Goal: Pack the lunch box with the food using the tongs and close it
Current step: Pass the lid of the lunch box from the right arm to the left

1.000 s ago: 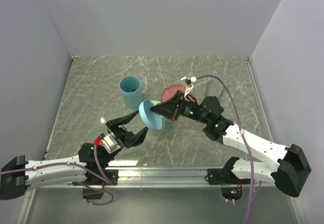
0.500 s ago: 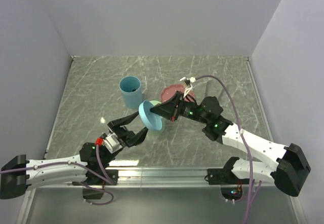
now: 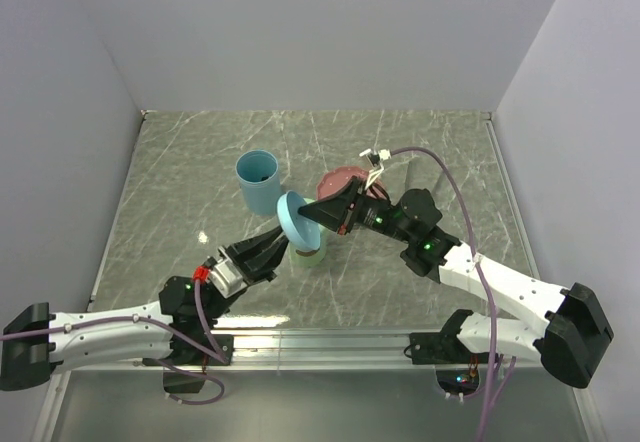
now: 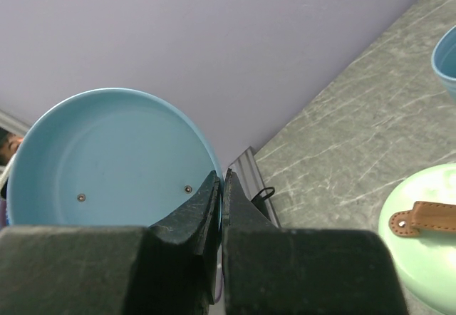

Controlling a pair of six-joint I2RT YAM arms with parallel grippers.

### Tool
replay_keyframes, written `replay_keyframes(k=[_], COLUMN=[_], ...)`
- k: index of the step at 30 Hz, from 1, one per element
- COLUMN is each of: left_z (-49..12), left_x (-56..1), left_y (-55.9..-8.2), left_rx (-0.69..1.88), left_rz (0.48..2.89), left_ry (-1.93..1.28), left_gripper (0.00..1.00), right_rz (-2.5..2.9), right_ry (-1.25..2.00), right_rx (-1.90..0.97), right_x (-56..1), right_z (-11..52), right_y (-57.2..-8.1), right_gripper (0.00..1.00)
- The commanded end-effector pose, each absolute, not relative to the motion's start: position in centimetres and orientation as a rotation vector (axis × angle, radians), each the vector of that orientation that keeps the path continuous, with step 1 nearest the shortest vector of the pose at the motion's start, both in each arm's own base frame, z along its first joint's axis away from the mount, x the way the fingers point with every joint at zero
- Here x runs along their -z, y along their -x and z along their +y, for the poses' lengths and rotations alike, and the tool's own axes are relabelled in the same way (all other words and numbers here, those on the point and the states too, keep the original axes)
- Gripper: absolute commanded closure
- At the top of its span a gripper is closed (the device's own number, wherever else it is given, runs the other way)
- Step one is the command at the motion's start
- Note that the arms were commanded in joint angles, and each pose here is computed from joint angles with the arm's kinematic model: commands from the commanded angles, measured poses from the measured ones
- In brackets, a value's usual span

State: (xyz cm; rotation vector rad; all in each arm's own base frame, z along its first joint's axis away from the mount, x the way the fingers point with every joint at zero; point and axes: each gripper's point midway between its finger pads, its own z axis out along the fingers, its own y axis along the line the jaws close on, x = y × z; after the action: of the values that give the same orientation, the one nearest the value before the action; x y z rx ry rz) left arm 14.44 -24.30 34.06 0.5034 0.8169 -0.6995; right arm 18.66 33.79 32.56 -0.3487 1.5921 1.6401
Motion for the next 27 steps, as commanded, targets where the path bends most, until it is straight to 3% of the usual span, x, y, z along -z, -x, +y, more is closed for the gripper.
replay_keyframes(k=[1, 3, 7, 8, 9, 12, 14, 19, 27], left_z=[-23.9, -23.9, -23.3, -23.0, -23.1, -22.3, -22.1, -20.7, -16.0], left_x=[-36.1, -36.2, -36.6, -36.5, -36.8, -37.3, -36.9, -38.8, -38.0], left_y=[-15.4, -15.7, -16.8, -17.4, -17.9, -19.5, -20.6, -23.3, -32.5], left_rx=[0.694, 0.687, 0.661, 0.638, 0.617, 0.539, 0.471, 0.421, 0.177], left_rz=[0.854, 0.871, 0.92, 0.951, 0.98, 1.059, 1.11, 1.19, 1.521], left_ry=[-0.431, -0.422, -0.35, -0.325, -0.316, -0.247, -0.238, -0.161, -0.052], left_gripper=[0.94, 0.99, 0.99, 0.99, 0.99, 0.99, 0.99, 0.99, 1.0], right_rz=[1.534, 1.541, 1.573, 1.582, 1.588, 1.597, 1.595, 1.593, 1.537], right_ry=[0.402, 0.398, 0.399, 0.382, 0.376, 0.34, 0.32, 0.17, 0.019], right_rx=[-1.646, -1.631, -1.576, -1.552, -1.535, -1.449, -1.402, -1.198, -0.985], right_x=[-33.4, -33.1, -32.4, -32.2, -32.1, -31.7, -31.6, -31.3, -31.3], right_z=[33.7, 33.6, 33.7, 33.7, 33.7, 33.2, 32.7, 29.7, 24.2], right_y=[-17.9, -18.1, -18.8, -19.2, -19.5, -20.8, -21.4, -24.0, -24.9], right_gripper=[1.0, 1.0, 0.96, 0.88, 0.71, 0.55, 0.51, 0.5, 0.5])
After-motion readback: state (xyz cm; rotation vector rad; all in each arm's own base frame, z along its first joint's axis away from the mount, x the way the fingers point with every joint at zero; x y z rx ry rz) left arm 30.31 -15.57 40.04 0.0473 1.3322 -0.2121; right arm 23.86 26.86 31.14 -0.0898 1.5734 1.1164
